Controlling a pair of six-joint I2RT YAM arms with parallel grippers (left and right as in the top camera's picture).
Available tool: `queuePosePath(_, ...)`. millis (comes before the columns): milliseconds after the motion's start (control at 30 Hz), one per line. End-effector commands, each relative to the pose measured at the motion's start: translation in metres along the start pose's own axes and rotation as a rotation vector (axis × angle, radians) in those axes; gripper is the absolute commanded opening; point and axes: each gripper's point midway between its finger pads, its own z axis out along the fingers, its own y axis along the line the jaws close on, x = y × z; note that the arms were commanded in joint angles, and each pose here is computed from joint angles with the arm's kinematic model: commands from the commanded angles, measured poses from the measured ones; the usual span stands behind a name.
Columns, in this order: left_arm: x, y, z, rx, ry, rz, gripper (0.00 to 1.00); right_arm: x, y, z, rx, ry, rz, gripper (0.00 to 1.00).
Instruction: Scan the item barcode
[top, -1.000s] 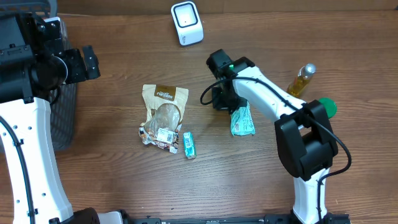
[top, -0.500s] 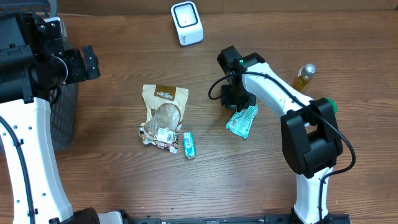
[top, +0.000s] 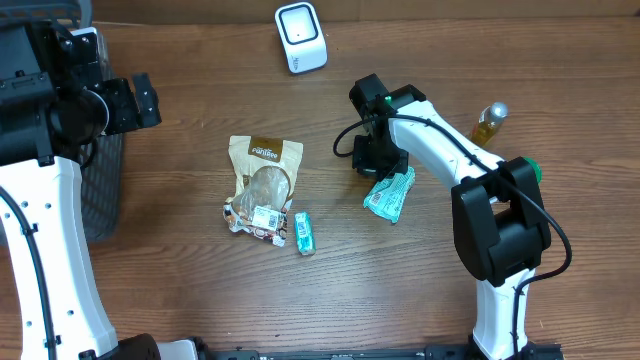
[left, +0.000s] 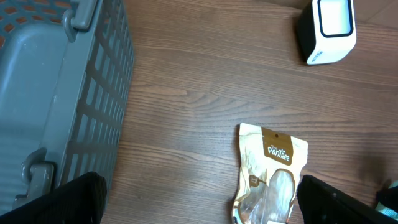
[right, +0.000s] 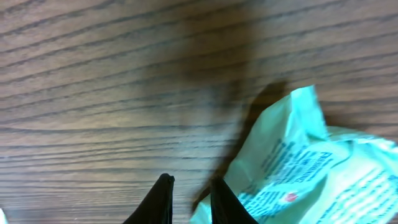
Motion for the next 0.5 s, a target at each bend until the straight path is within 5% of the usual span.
queuePosePath(0, -0.004, -0.001, -0.002, 0.0, -0.013, -0.002, 0.99, 0.012, -0.002, 0.015, -0.004, 0.051, 0.035, 0.17)
queuePosePath(467, -0.004, -0.001, -0.002, 0.0, -0.013, -0.002, 1.0, 0.029, -0.073, 0.024, 0.317, 0.058, 0.033, 0.13)
